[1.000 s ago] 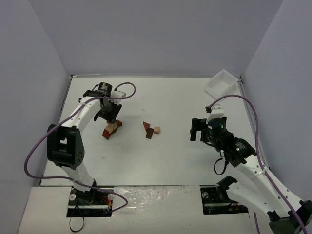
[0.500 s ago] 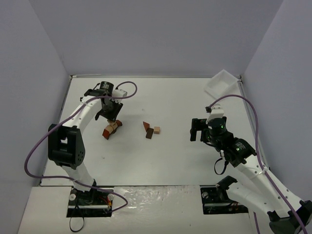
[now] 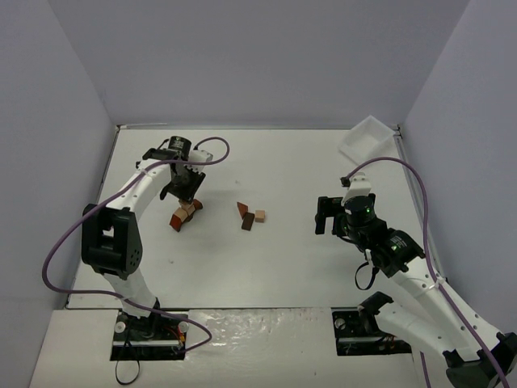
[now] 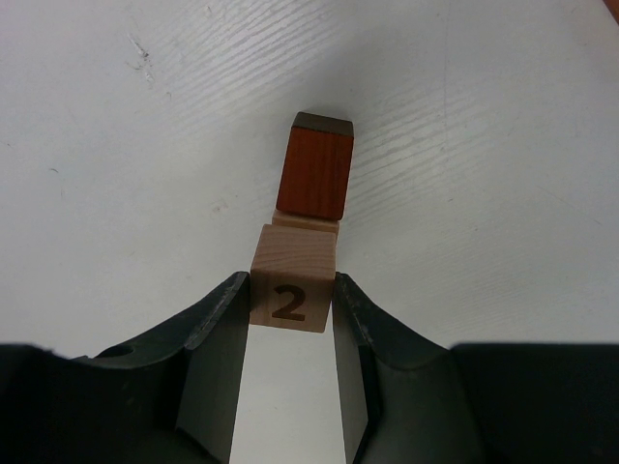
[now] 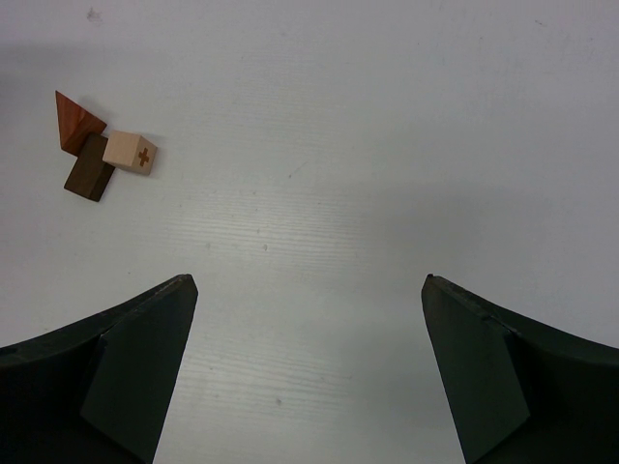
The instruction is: Build the wood block tower
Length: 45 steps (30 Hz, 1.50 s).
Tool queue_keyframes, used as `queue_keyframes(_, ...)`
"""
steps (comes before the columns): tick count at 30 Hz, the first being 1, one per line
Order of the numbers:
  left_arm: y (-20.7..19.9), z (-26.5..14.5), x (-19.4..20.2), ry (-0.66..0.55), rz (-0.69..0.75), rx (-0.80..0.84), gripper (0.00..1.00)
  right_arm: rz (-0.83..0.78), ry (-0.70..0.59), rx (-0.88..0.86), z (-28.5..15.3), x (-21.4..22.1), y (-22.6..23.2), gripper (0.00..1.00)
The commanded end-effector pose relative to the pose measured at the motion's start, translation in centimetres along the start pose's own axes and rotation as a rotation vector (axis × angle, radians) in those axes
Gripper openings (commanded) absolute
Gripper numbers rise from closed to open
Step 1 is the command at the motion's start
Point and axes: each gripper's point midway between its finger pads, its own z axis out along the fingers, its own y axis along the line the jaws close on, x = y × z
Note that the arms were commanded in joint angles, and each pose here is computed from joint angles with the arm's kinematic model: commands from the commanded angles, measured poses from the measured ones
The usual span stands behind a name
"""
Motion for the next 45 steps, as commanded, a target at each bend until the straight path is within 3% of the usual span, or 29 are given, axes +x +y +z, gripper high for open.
queue_keyframes(1,0.2,-1.4,-1.6,-0.059,0.031,-0.018,0.0,0.028,-0.079,-0.022,-0.1,-2.6,0.7,1.0)
queue_keyframes(45,-0.2,-0.8,-0.7,-0.021,0.048,0.005,0.01,0.027,-0.074,-0.025,-0.1,-2.4,0.7,1.0)
